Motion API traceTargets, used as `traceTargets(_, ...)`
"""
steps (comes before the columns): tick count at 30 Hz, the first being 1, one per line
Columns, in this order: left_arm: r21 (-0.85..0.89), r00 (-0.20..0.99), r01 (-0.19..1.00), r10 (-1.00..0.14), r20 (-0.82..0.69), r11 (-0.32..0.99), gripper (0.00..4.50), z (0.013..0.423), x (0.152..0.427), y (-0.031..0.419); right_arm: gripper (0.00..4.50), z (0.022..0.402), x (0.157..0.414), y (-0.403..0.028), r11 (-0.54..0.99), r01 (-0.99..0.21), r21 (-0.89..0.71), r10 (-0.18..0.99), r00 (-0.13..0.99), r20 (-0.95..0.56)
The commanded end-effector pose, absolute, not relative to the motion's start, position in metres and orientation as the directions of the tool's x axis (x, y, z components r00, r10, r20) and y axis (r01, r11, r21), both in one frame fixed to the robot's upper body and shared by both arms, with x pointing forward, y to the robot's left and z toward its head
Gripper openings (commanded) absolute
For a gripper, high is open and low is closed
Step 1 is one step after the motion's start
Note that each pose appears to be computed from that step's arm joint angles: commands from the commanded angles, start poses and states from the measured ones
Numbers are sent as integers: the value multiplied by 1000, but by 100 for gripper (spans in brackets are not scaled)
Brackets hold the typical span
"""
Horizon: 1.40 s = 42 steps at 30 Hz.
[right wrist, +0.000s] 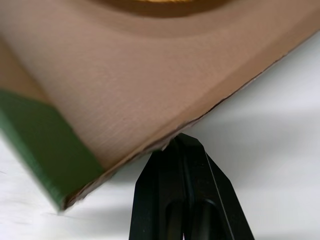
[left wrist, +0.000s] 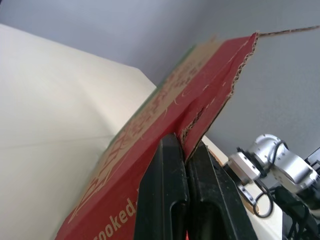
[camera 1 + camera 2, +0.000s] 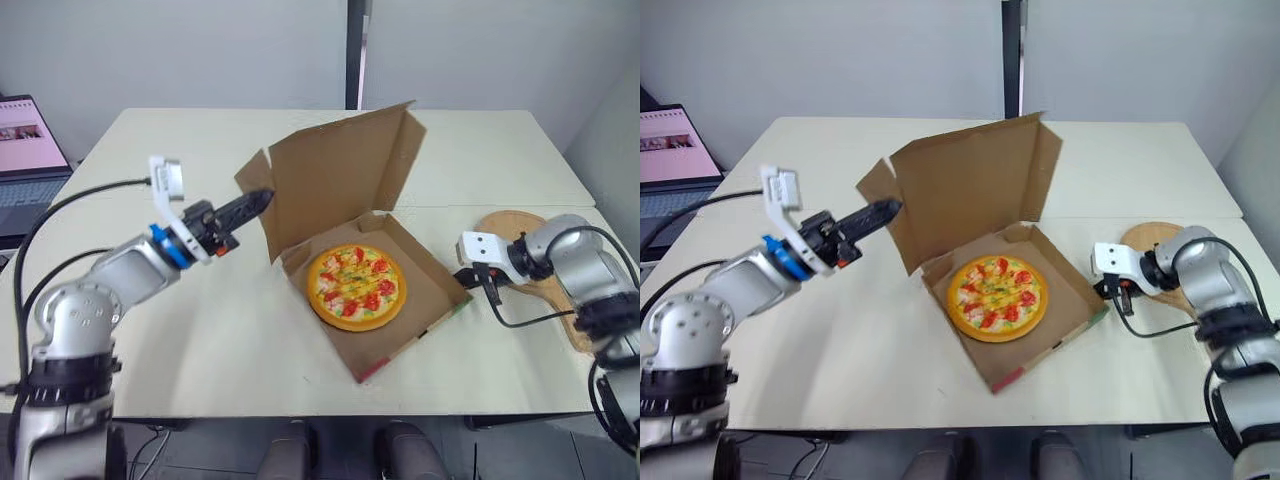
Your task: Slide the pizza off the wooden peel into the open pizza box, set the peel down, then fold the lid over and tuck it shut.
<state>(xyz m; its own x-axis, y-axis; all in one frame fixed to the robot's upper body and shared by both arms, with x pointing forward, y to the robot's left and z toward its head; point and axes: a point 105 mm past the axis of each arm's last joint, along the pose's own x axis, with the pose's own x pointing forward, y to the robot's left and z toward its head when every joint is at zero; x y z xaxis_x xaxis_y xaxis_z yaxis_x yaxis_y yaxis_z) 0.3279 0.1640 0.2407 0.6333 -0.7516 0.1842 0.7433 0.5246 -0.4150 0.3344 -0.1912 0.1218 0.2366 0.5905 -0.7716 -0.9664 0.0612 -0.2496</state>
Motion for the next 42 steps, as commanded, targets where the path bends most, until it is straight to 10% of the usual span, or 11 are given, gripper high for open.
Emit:
traceTargets(1, -393, 600, 773, -775, 199, 498, 0, 247, 334, 156, 3, 145, 321, -177, 71, -951, -302, 639, 275, -718)
traceTargets(19, -375, 578, 796, -779, 242, 474, 0, 263, 348, 158, 3, 156, 315, -174, 371, -848, -378, 648, 528, -549)
traceTargets(31, -356, 593, 789, -771, 233, 500, 0, 262, 349, 164, 371, 230, 357, -185, 713, -627, -314, 615, 774, -149)
traceTargets(38, -351, 594, 789, -771, 229, 504, 0, 262, 350, 165, 371, 256, 364, -159, 734, -631, -250, 644, 764, -37)
traceTargets(42, -344, 596, 789, -771, 227, 509, 0, 262, 350, 165, 273, 258, 361, -146, 709, -662, -242, 676, 736, -33)
